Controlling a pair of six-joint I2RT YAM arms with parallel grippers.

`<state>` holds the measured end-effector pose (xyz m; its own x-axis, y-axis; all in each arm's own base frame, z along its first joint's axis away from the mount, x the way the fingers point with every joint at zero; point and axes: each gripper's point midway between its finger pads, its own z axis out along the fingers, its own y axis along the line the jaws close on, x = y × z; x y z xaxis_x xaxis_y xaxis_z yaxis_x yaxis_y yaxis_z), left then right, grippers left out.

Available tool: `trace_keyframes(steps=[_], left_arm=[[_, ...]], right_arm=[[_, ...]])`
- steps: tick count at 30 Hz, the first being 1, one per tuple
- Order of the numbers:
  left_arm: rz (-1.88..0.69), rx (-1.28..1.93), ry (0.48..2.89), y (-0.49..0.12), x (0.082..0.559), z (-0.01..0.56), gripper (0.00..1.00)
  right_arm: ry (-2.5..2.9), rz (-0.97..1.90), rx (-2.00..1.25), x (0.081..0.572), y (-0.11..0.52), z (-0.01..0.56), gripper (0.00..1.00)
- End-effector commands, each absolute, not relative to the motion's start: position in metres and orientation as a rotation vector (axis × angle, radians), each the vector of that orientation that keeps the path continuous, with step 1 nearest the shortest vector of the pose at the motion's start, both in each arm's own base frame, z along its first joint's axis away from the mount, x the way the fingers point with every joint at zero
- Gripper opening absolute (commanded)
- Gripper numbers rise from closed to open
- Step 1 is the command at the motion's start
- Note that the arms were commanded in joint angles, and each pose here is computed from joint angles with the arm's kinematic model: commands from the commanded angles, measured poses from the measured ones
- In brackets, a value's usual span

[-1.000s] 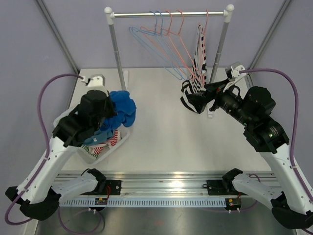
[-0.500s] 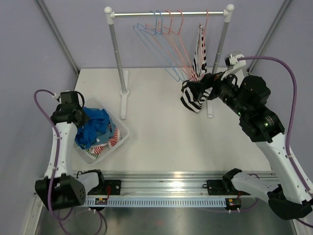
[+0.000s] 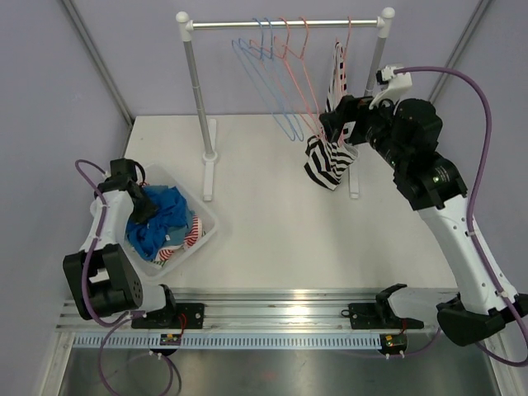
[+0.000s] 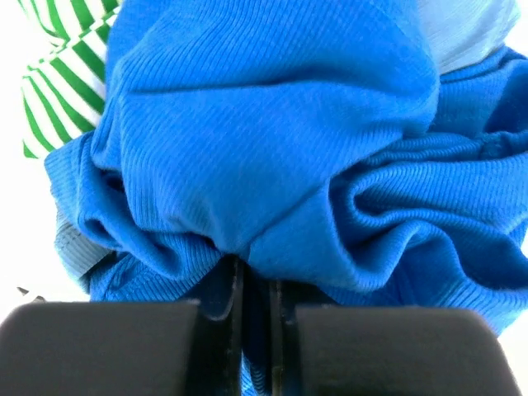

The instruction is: Remove the tank top from the hanger

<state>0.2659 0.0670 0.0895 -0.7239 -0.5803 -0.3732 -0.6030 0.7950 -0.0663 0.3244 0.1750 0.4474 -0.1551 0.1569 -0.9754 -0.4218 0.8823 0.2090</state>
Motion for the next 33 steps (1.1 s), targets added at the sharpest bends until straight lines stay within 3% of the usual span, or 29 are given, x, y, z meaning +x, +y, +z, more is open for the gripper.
trace_keyframes(steps=[1,2,3,6,10,19,23,25,26,28,29,31,33], left_arm=[[0.077,-0.88,2.499,0.069,0.267,0.113,0.13],[0.073,-0.885,2.453,0.07,0.269,0.125,0.26],[0.069,-0.886,2.425,0.07,0.268,0.134,0.46],[0.012,-0.861,2.303,0.065,0.273,0.174,0.73],[-0.025,-0.829,2.186,0.062,0.272,0.224,0.99],[-0.085,-0.624,1.996,0.035,0.25,0.3,0.99],[-0.191,-0.276,2.065,-0.026,0.257,0.31,0.99],[-0.214,-0.185,2.079,-0.045,0.261,0.309,0.99],[-0.236,-0.135,2.075,-0.06,0.259,0.307,0.99],[-0.257,-0.139,1.99,-0.064,0.26,0.316,0.99],[-0.293,-0.119,1.973,-0.073,0.261,0.31,0.99],[-0.337,-0.098,1.937,-0.078,0.257,0.309,0.99],[-0.309,-0.115,1.931,-0.073,0.258,0.298,0.99]], right_arm=[[1.667,0.416,-0.108,0.35,0.144,0.458,0.99],[1.703,0.397,-0.099,0.357,0.141,0.449,1.0],[1.696,0.38,-0.093,0.361,0.136,0.456,0.99],[1.735,0.34,-0.094,0.374,0.132,0.454,1.0],[1.803,0.287,-0.093,0.406,0.134,0.439,0.99],[1.836,0.028,-0.014,0.482,0.116,0.426,0.99],[1.84,0.009,-0.04,0.503,0.122,0.419,0.98],[1.854,0.019,-0.055,0.51,0.127,0.415,0.91],[1.855,0.022,-0.058,0.512,0.128,0.414,0.78],[1.854,0.035,-0.067,0.516,0.132,0.413,0.62],[1.855,0.039,-0.07,0.517,0.133,0.413,0.46],[1.85,0.036,-0.062,0.519,0.134,0.412,0.34],[1.84,0.027,-0.044,0.518,0.13,0.417,0.29]])
